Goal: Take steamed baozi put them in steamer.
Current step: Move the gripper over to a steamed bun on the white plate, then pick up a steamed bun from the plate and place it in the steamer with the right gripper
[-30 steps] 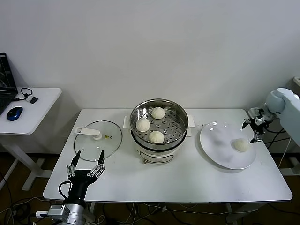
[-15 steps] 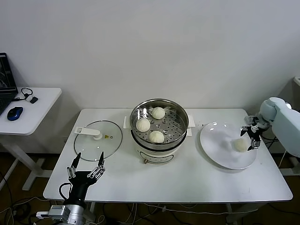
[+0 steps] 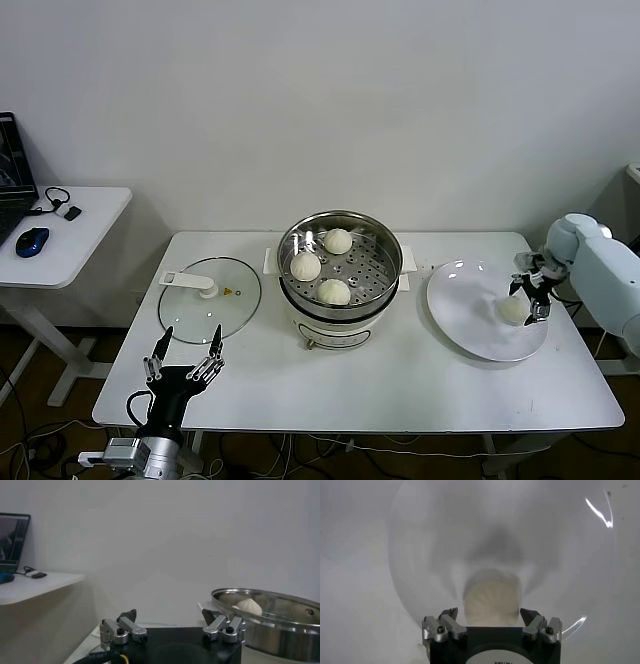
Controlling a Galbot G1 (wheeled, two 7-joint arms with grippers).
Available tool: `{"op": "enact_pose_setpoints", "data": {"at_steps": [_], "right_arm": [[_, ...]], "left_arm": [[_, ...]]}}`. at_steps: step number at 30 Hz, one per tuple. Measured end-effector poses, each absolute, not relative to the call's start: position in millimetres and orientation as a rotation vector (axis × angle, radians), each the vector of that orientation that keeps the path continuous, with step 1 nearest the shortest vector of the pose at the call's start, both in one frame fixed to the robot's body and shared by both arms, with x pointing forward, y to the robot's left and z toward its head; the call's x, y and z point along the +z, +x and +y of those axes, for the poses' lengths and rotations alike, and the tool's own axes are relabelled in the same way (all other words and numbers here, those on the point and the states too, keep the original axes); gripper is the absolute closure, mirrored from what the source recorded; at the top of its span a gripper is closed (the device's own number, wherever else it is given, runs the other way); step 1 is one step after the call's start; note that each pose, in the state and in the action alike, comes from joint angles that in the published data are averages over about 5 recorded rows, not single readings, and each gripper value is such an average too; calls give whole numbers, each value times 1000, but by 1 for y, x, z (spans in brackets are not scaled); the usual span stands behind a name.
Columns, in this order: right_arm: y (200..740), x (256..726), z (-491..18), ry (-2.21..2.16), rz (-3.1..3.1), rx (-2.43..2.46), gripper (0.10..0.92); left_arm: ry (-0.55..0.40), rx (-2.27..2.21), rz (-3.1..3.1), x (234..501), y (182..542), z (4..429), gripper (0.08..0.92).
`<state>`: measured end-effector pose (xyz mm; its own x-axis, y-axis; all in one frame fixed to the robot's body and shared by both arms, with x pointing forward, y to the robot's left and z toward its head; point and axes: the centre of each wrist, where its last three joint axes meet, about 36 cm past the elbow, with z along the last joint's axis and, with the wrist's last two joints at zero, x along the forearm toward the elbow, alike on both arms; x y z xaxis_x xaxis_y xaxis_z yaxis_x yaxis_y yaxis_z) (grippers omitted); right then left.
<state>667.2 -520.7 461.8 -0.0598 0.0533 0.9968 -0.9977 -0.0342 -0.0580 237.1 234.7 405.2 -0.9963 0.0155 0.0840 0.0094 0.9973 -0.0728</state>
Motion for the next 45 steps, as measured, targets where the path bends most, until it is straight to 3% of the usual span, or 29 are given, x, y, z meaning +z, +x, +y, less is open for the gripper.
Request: {"op": "enact_pose_setpoints", "data": {"at_steps": [10,20,29,45], "right_arm": [[668,459,-520,1161,-1187,1310,203],[671,458,-515,1165,-1186,1316,323],[671,463,-515,1169,-1189,1313,343],[691,543,-494,1194,-1296,1335,352]], "left_arm": [[-18,109,-3052,405,236,235,177],[-20,109,-3052,405,236,235,177],[-16,109,-3052,404,236,235,177],[-11,116,-3066,406,238,234,177]]}}
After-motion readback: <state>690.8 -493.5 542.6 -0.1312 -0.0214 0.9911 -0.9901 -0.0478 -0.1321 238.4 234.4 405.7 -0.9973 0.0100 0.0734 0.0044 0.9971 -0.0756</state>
